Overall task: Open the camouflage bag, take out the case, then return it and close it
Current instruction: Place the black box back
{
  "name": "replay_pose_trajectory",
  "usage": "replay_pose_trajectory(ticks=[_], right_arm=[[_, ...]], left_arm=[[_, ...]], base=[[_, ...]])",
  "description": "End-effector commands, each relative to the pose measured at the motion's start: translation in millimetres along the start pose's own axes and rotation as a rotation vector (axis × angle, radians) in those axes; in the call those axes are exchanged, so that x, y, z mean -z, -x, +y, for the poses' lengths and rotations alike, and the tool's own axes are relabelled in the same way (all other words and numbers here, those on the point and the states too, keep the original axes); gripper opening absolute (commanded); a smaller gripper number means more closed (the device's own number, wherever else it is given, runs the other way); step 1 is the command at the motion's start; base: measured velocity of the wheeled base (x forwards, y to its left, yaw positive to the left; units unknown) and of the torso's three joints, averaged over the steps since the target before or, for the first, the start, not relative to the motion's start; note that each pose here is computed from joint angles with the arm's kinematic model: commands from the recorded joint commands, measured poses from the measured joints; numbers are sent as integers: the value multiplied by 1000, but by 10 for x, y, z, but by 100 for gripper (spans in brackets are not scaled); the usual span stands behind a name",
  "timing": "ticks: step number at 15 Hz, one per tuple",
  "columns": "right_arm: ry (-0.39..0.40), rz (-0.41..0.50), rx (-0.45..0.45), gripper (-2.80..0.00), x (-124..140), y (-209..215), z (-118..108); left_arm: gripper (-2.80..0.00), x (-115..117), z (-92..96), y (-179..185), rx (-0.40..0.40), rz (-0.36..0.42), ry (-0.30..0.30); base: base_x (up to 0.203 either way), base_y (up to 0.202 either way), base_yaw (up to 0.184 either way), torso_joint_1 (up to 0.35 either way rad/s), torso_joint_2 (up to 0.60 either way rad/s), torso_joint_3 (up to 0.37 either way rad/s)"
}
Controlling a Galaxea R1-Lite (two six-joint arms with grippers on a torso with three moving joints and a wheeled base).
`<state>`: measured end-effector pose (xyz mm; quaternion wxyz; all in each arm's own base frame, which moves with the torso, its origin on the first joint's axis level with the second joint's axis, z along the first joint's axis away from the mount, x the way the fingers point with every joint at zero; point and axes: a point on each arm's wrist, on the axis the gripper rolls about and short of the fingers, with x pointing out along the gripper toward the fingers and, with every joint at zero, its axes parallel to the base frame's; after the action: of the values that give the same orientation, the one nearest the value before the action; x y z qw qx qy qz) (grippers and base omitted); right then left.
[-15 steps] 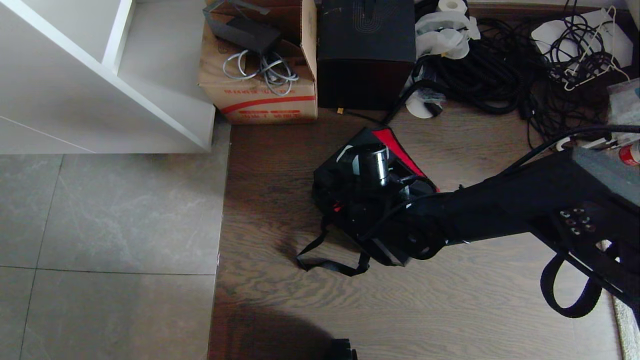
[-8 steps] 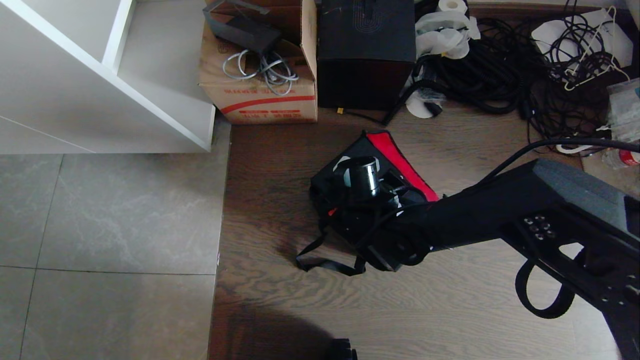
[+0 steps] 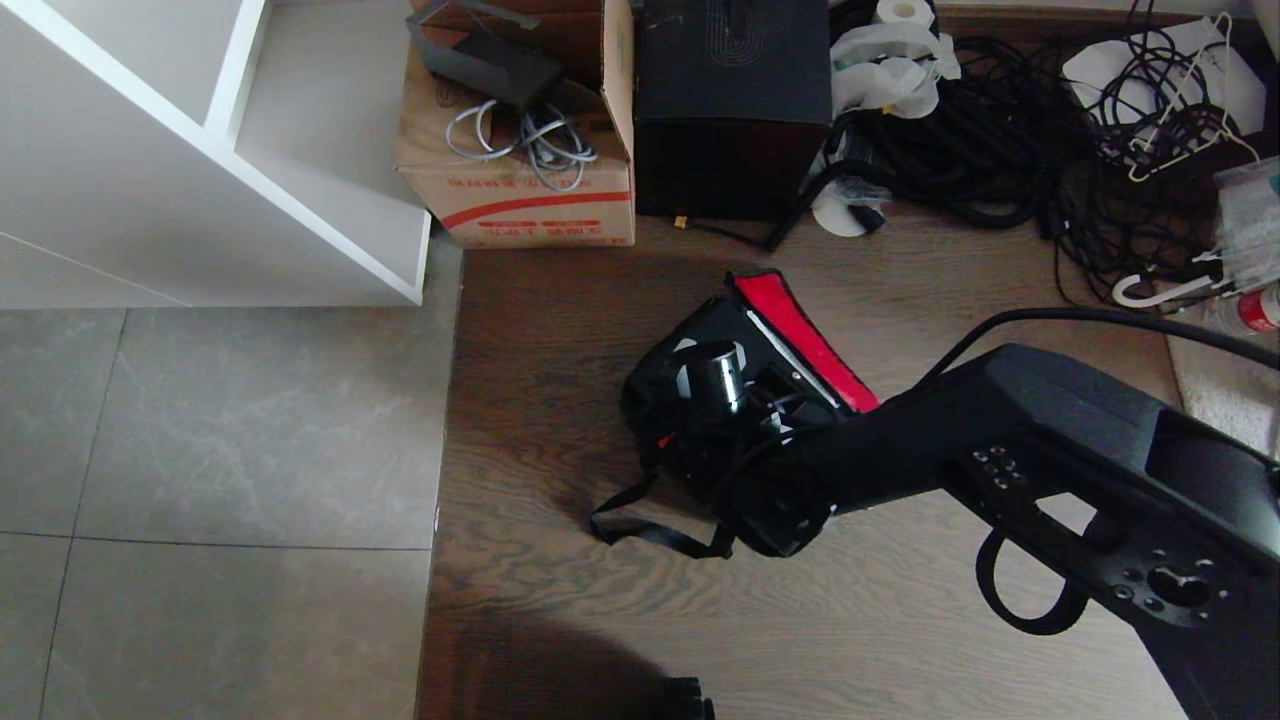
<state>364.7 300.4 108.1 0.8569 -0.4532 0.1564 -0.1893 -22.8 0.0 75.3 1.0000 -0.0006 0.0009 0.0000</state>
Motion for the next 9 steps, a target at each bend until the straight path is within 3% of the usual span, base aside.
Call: replay_pose_trajectory(ticks=[1,9], right_arm=[[17,10,2,-280,25,-35,110],[19,29,1,-280,76,-141,306]], left_arm=[[-280,0,0,0,0,0,0],[-280,0,0,0,0,0,0]], base=[[0,0,0,0,0,0],[0,0,0,0,0,0]])
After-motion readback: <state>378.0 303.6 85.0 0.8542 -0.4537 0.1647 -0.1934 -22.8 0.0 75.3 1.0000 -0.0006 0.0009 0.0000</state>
